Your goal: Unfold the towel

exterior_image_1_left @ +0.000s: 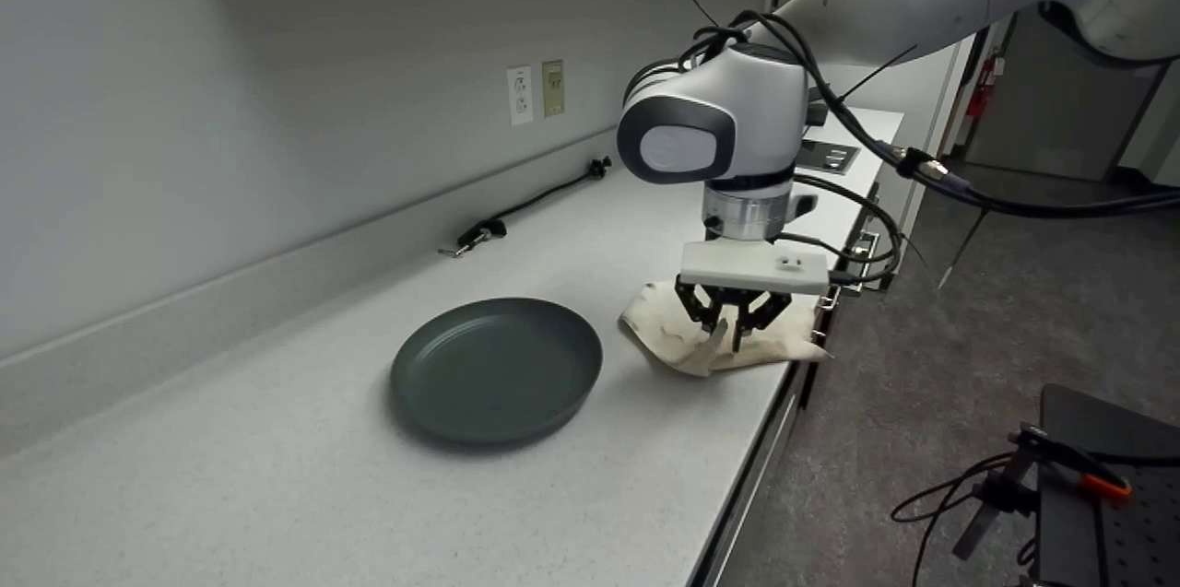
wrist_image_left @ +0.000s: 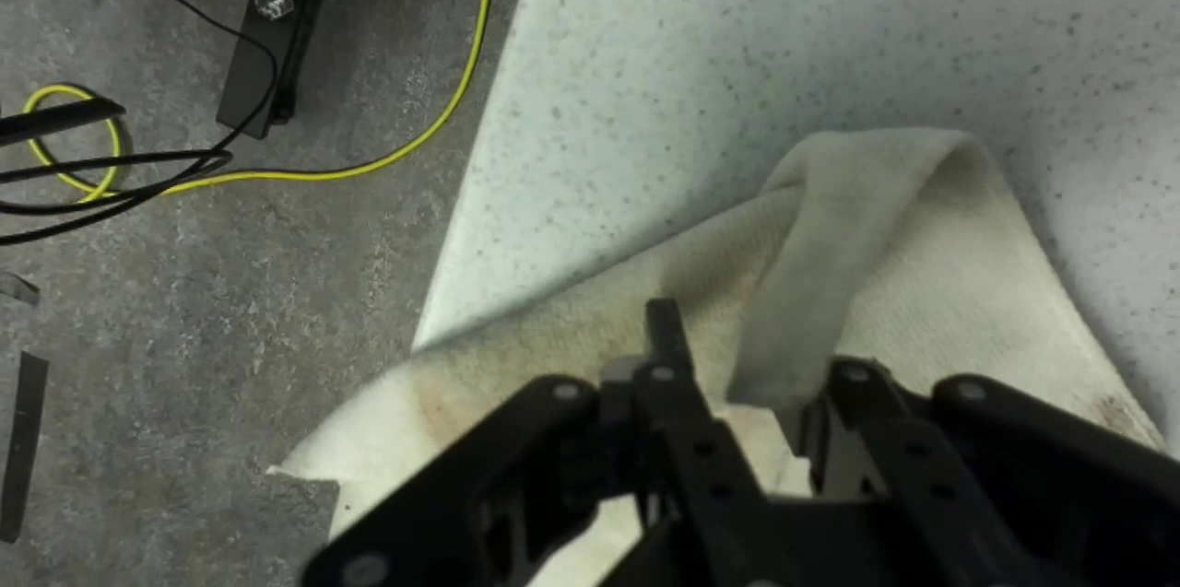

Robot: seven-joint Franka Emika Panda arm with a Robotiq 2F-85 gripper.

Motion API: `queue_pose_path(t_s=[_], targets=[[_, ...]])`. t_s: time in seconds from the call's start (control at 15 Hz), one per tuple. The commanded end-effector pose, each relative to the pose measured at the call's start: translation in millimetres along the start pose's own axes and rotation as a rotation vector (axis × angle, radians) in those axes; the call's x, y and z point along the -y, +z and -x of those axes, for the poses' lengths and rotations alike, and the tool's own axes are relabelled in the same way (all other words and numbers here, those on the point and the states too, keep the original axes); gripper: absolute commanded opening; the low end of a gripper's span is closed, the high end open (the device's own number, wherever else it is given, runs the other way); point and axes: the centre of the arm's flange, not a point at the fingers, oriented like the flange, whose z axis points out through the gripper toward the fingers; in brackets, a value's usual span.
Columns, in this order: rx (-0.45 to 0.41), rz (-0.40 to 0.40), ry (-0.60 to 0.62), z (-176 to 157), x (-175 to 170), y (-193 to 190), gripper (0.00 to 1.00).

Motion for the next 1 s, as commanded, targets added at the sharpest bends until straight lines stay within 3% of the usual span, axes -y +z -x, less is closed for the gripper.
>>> queue_pose_path(t_s=[0.0,0.93], targets=[[-0.024,0.018,-0.034,17,2,-9,0.01],[0.015,0.112,-0.116,69,-12,11,0.00]])
